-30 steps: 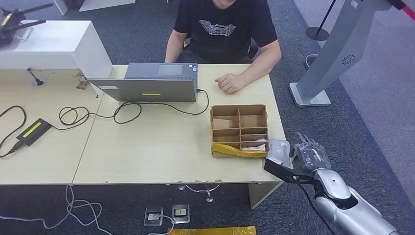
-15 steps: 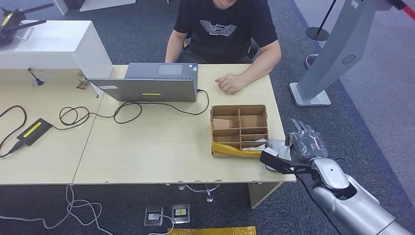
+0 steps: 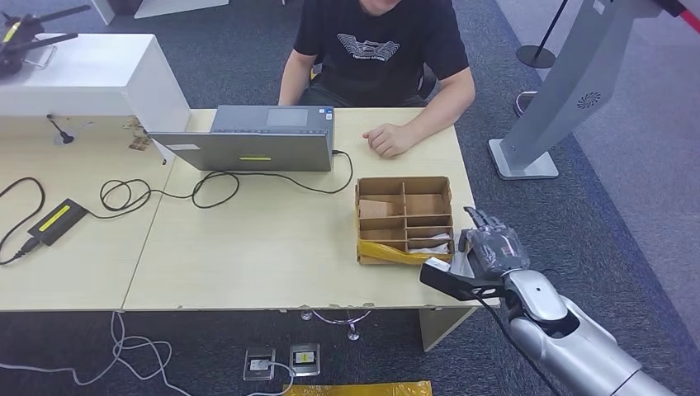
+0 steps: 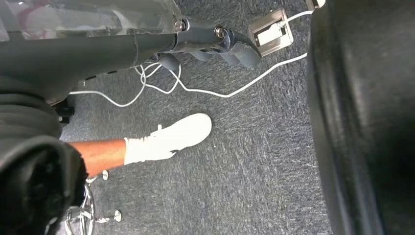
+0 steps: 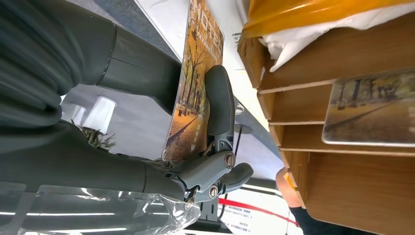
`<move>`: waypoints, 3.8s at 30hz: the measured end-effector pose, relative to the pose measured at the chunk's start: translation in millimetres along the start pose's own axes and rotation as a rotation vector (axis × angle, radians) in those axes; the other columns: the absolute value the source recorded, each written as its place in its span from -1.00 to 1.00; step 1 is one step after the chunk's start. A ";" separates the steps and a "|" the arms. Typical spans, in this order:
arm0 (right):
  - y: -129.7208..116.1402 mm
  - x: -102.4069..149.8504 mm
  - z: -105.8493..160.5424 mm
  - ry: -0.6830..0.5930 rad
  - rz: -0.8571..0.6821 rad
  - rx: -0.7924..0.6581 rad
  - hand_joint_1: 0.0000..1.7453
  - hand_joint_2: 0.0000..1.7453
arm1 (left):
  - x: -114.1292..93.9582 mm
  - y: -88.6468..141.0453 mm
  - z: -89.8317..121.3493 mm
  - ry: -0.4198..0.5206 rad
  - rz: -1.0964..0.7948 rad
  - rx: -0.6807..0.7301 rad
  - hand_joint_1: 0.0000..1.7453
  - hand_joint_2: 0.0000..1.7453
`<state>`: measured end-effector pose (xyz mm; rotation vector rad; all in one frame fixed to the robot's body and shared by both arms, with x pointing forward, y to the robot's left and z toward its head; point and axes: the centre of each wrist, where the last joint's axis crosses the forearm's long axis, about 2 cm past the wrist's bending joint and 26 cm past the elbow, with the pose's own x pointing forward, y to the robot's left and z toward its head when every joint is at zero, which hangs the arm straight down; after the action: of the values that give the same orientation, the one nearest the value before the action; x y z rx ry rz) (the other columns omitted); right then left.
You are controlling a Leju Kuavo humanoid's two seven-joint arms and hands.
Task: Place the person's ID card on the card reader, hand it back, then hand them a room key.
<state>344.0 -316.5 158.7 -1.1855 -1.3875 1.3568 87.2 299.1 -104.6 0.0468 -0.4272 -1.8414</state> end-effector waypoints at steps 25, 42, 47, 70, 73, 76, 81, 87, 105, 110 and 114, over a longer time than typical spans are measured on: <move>9.2 -25.7 3.1 0.136 -0.021 0.009 1.00 1.00 | -2.5 7.3 0.0 -0.032 -0.085 0.025 -1.00 -1.00; 11.3 -36.1 6.2 0.136 -0.025 0.015 1.00 1.00 | -3.9 17.4 -0.6 -0.066 -0.183 0.045 -1.00 -1.00; 12.3 -32.5 4.1 0.128 -0.031 0.014 1.00 1.00 | -4.0 18.9 -0.7 -0.073 -0.203 0.049 -1.00 -1.00; 25.3 -36.9 -2.3 0.142 -0.044 0.038 1.00 1.00 | -4.4 22.8 -0.7 -0.085 -0.252 0.073 -1.00 -1.00; 24.5 -39.0 -3.7 0.151 -0.044 0.031 1.00 1.00 | -4.9 22.6 -0.6 -0.085 -0.247 0.073 -1.00 -1.00; 22.3 -41.6 -5.3 0.160 -0.036 0.037 1.00 1.00 | -5.5 22.2 -0.4 -0.085 -0.241 0.069 -1.00 -1.00; 19.5 -46.1 -6.6 0.173 -0.011 0.045 1.00 1.00 | -6.0 21.8 -0.2 -0.087 -0.236 0.064 -1.00 -1.00; 12.2 -51.8 -9.2 0.198 0.030 0.046 1.00 1.00 | -7.1 21.2 0.1 -0.084 -0.228 0.057 -1.00 -1.00; -70.4 -39.7 -47.5 0.118 0.178 -0.097 1.00 1.00 | -9.4 26.8 0.1 -0.085 -0.274 0.041 -1.00 -1.00; -89.7 -23.8 -57.4 0.067 0.197 -0.131 1.00 1.00 | -9.6 29.6 -0.1 -0.083 -0.286 0.025 -1.00 -1.00; -99.5 -3.1 -66.7 0.002 0.204 -0.155 1.00 1.00 | -10.1 31.6 -0.3 -0.076 -0.269 -0.020 -1.00 -1.00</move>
<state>403.0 -302.7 262.1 -1.4637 -1.4211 1.4065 119.5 300.6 -96.8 0.0213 -0.4742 -2.1172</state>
